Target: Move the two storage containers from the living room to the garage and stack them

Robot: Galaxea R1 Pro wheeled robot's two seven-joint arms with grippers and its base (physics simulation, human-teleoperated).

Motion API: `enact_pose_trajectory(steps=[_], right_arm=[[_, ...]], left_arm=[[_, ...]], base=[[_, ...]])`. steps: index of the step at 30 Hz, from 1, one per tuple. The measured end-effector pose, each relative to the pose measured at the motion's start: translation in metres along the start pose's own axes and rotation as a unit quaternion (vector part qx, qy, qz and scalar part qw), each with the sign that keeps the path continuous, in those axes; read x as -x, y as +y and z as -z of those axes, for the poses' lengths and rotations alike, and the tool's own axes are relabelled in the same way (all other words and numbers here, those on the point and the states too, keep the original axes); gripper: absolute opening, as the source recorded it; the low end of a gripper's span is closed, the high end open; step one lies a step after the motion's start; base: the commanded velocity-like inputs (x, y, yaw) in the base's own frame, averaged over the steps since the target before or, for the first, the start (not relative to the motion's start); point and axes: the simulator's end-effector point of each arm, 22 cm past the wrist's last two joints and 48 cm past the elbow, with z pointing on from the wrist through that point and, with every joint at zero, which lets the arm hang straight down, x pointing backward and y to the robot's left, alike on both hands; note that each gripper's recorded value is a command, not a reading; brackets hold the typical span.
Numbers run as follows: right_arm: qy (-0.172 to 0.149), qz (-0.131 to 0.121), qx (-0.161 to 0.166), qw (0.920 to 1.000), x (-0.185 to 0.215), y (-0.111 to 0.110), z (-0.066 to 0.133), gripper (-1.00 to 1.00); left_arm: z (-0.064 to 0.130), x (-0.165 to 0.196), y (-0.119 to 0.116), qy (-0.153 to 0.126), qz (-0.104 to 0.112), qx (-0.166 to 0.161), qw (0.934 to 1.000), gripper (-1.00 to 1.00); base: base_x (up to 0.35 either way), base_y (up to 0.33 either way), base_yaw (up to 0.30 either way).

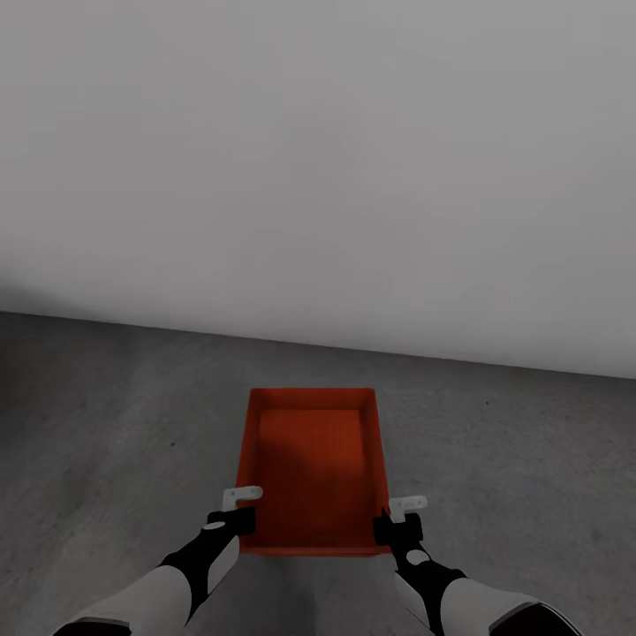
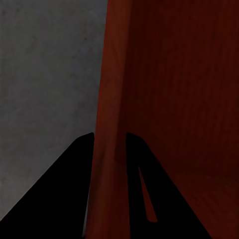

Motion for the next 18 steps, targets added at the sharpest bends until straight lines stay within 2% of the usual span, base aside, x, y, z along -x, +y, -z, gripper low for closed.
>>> enact_pose_trajectory(steps=[7,18], right_arm=[[-0.001,-0.001,0.0,1.0,0.0004,-0.0002,-0.0001,-1.0],[-0.002,-0.001,0.0,1.0,0.0007,-0.0002,0.0,-1.0]], left_arm=[[-0.0001,0.001,-0.0002,-0.001,0.0,0.0,1.0,-1.0],[0.0001,0.0013,-0.0003,-0.001,0.0,0.0,1.0,-1.0]], base=[[-0.096,0.0,0.0],[-0.008,0.0,0.0]])
